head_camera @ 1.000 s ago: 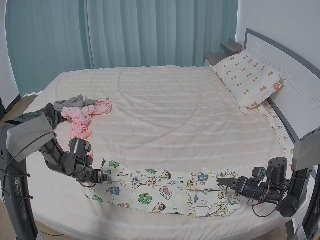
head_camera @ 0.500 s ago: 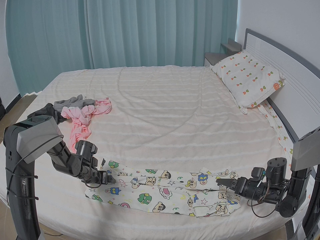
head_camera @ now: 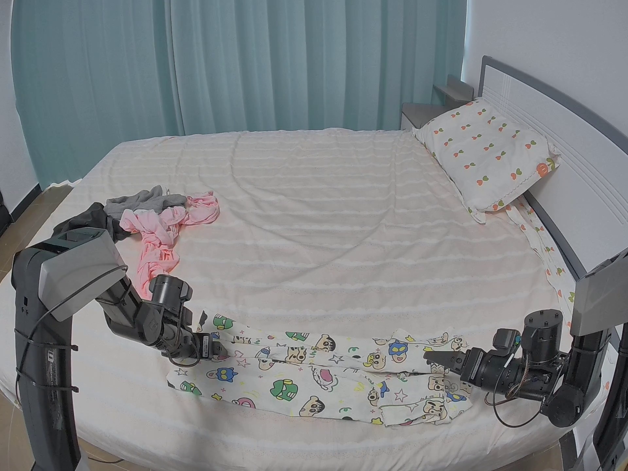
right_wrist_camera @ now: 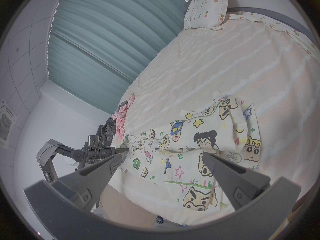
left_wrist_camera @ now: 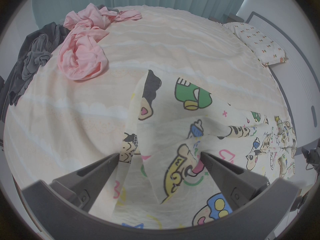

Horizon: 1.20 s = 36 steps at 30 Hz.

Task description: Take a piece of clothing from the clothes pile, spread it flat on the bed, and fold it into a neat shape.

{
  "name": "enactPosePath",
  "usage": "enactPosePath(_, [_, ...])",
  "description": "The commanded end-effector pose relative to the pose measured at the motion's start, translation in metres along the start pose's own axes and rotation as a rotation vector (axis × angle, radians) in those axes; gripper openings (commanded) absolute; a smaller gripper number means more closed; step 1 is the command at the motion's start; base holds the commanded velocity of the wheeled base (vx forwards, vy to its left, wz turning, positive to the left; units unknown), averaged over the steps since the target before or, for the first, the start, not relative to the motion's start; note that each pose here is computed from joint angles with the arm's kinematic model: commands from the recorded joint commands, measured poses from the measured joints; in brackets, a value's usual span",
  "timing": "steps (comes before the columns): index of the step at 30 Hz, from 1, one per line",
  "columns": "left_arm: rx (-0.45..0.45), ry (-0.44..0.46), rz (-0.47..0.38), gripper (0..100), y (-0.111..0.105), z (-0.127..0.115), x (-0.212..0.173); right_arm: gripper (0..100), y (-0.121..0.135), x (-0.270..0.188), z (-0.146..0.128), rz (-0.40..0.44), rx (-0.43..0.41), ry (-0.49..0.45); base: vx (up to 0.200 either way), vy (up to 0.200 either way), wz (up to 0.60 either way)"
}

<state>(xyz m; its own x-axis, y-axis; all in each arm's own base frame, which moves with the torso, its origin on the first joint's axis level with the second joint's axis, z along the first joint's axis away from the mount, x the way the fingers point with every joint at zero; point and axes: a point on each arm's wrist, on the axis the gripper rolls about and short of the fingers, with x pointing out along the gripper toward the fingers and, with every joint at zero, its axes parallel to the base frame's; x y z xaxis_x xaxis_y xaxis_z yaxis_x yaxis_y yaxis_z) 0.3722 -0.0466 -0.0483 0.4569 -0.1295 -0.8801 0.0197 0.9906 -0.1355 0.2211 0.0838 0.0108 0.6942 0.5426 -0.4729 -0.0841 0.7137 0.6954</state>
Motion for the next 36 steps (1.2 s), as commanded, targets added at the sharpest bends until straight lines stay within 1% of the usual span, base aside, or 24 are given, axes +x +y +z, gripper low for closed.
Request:
enactPosePath(1, [0.007, 0.003, 0.006, 100, -0.003, -0.001, 0.002, 100, 0.001, 0.000, 0.001, 0.007, -0.003, -0.008, 0.000, 0.000, 0.00])
enactPosePath(2, [0.007, 0.005, 0.006, 0, -0.003, -0.001, 0.002, 100, 0.001, 0.000, 0.001, 0.007, -0.003, -0.008, 0.000, 0.000, 0.00])
enactPosePath(18, [0.003, 0.017, 0.008, 0, -0.003, -0.006, -0.002, 100, 0.001, -0.001, 0.002, 0.009, -0.004, -0.012, 0.000, 0.000, 0.00])
enactPosePath(27, [-0.009, -0.007, 0.009, 0, 0.000, -0.002, -0.014, 100, 0.002, -0.001, 0.002, 0.009, -0.004, -0.014, 0.000, 0.000, 0.00])
enactPosePath(33, [-0.033, -0.013, 0.018, 0, 0.009, 0.000, -0.016, 100, 0.002, -0.001, 0.002, 0.009, -0.004, -0.014, 0.000, 0.000, 0.00])
enactPosePath(36, [-0.080, -0.024, 0.017, 0, 0.016, 0.003, -0.020, 100, 0.002, -0.001, 0.002, 0.009, -0.004, -0.014, 0.000, 0.000, 0.00])
